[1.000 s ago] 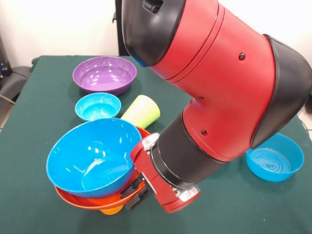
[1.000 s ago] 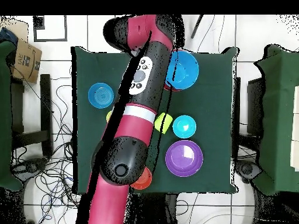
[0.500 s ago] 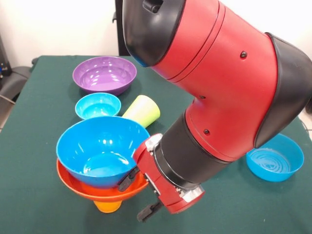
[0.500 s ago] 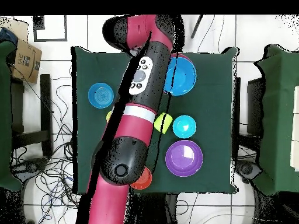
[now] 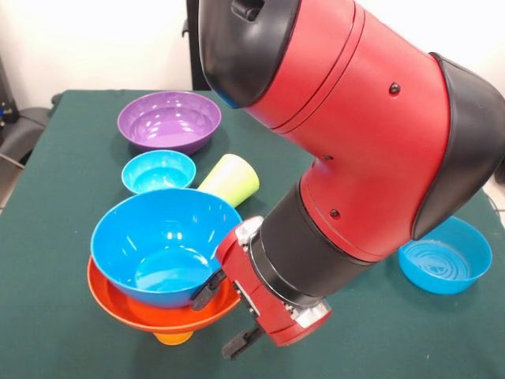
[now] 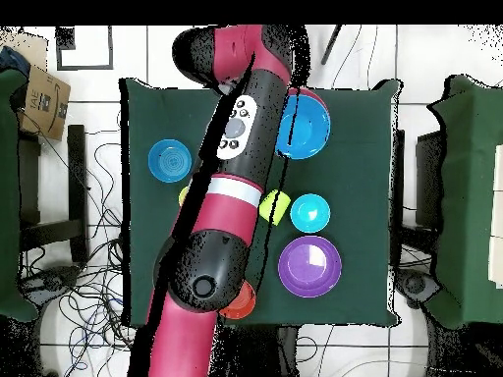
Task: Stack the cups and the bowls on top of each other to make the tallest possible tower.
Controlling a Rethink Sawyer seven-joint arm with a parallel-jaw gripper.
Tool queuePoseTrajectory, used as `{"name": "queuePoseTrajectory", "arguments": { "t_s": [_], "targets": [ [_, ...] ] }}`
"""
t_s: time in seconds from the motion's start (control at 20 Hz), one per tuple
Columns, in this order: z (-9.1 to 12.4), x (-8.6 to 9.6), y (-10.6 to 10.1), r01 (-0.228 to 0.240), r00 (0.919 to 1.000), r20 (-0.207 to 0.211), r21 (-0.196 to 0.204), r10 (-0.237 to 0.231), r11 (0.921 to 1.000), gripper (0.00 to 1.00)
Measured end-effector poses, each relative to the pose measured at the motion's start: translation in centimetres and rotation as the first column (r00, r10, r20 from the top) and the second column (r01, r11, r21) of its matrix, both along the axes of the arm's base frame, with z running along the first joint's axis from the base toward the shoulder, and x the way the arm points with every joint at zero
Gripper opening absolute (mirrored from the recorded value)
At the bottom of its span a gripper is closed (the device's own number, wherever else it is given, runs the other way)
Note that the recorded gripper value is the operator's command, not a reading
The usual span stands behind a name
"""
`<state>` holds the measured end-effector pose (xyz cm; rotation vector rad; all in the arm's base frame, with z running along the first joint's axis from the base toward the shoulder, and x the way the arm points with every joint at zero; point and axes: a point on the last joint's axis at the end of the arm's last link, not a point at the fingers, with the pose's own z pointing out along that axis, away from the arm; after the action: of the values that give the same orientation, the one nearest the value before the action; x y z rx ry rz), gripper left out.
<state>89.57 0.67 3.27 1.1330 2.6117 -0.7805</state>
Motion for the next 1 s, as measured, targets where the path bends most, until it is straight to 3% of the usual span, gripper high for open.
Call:
{"name": "queuePoseTrajectory", "arguments": {
  "t_s": [0.65,1.0],
  "targets": [
    [0.1,0.0,0.3,0.005,1.0,-0.005,0.01,-0.005,0.9999,1.0],
    [1.0,0.1,1.4,0.04,0.9985,-0.041,0.053,-0.038,0.9978,1.0]
  ]
}}
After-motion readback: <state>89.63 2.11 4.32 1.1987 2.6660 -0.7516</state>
